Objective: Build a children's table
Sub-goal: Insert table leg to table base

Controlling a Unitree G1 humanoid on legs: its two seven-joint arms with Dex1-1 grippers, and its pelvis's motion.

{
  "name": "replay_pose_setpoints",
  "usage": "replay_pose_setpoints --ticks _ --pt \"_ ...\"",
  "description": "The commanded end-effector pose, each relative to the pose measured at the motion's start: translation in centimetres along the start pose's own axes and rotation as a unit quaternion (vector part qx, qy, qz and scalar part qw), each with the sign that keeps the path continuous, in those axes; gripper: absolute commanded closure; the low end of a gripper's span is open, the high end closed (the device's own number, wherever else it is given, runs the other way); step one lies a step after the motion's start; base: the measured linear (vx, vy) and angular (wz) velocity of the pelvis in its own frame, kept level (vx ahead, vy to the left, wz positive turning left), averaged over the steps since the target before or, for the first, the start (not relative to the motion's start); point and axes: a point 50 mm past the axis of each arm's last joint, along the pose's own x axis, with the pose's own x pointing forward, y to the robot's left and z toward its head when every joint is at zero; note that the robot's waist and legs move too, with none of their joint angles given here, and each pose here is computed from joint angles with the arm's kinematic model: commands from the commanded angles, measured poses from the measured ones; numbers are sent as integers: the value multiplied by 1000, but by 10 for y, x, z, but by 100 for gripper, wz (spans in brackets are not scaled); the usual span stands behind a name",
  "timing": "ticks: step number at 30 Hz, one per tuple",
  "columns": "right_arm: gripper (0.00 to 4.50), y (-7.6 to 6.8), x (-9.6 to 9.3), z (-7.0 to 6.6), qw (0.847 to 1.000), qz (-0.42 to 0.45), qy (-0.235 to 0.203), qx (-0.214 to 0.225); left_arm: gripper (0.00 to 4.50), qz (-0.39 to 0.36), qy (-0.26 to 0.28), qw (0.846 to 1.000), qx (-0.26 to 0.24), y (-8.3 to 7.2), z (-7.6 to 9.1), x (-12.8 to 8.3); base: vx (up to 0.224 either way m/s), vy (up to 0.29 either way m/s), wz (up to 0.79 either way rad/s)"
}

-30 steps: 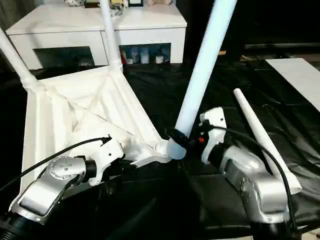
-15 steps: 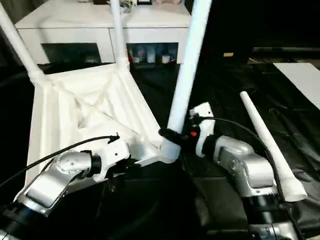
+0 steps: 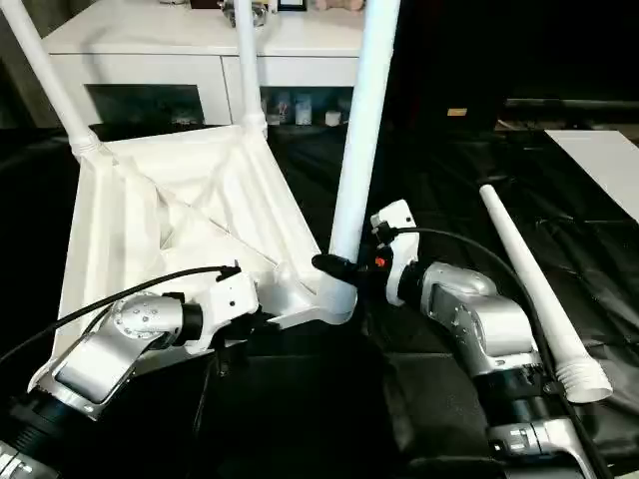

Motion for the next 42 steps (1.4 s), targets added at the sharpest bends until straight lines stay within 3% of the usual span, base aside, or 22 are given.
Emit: replay_pose_setpoints --ticks 1,11,21,29,42 --pt "265 -5 -1 -13 999 -7 35 9 450 -10 45 999 7 -1 -14 -1 0 0 0" --pt "265 -7 6 -16 999 6 52 -7 450 -14 51 998 15 0 -16 -3 0 0 0" --pt "265 -12 13 -19 999 -3 34 5 450 -11 52 998 14 -1 -17 -4 0 0 0" --pt "265 -16 5 -28 999 -42 -7 25 450 -5 52 999 9 -2 -17 -6 0 0 0" --pt "265 -6 -6 -49 990 -118 -82 -4 450 2 46 999 7 -1 -16 -6 0 0 0"
